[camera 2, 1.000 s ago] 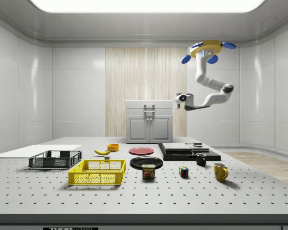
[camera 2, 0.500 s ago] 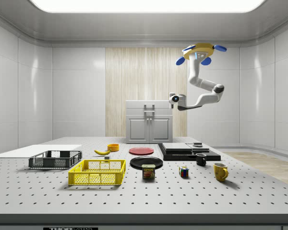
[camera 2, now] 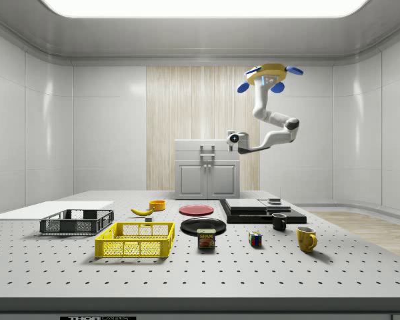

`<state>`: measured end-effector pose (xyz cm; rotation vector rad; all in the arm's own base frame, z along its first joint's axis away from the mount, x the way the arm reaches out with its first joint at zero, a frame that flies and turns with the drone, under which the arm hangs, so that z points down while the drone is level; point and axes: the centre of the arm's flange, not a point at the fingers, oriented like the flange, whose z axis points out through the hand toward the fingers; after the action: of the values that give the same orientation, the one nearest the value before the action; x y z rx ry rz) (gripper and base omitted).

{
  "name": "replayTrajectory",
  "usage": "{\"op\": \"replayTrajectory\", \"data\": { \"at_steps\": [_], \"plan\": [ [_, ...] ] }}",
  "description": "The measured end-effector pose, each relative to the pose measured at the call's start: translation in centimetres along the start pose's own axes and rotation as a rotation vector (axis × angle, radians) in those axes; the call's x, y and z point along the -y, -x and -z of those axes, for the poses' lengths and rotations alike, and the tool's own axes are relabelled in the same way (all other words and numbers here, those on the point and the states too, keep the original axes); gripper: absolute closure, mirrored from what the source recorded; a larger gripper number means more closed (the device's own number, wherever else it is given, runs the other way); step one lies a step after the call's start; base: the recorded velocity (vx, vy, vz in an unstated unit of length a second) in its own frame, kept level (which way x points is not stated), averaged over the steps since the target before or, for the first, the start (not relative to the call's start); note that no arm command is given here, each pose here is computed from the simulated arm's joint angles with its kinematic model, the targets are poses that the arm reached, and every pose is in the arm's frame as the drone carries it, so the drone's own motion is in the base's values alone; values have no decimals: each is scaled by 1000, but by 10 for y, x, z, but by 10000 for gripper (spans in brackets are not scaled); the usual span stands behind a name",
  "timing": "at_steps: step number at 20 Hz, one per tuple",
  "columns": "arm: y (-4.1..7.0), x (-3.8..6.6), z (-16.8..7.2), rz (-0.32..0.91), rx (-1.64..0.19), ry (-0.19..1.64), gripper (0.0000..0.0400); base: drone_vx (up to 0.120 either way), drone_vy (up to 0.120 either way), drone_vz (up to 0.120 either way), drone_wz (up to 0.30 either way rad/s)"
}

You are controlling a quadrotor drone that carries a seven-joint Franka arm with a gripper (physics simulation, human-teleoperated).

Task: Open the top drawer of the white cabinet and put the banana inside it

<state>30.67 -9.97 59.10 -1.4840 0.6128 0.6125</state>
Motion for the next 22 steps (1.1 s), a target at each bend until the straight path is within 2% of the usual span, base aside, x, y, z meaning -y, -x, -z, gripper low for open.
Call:
{"op": "replayTrajectory", "data": {
  "at_steps": [16, 20, 22],
  "plan": [
    [0, 0, 0, 0, 0, 0, 0, 120, -120, 0, 0],
    [0, 0, 0, 0, 0, 0, 0, 120, -20, 0, 0],
    [0, 0, -2, 0, 0, 0, 0, 40, 0, 0, 0]
  ]
}}
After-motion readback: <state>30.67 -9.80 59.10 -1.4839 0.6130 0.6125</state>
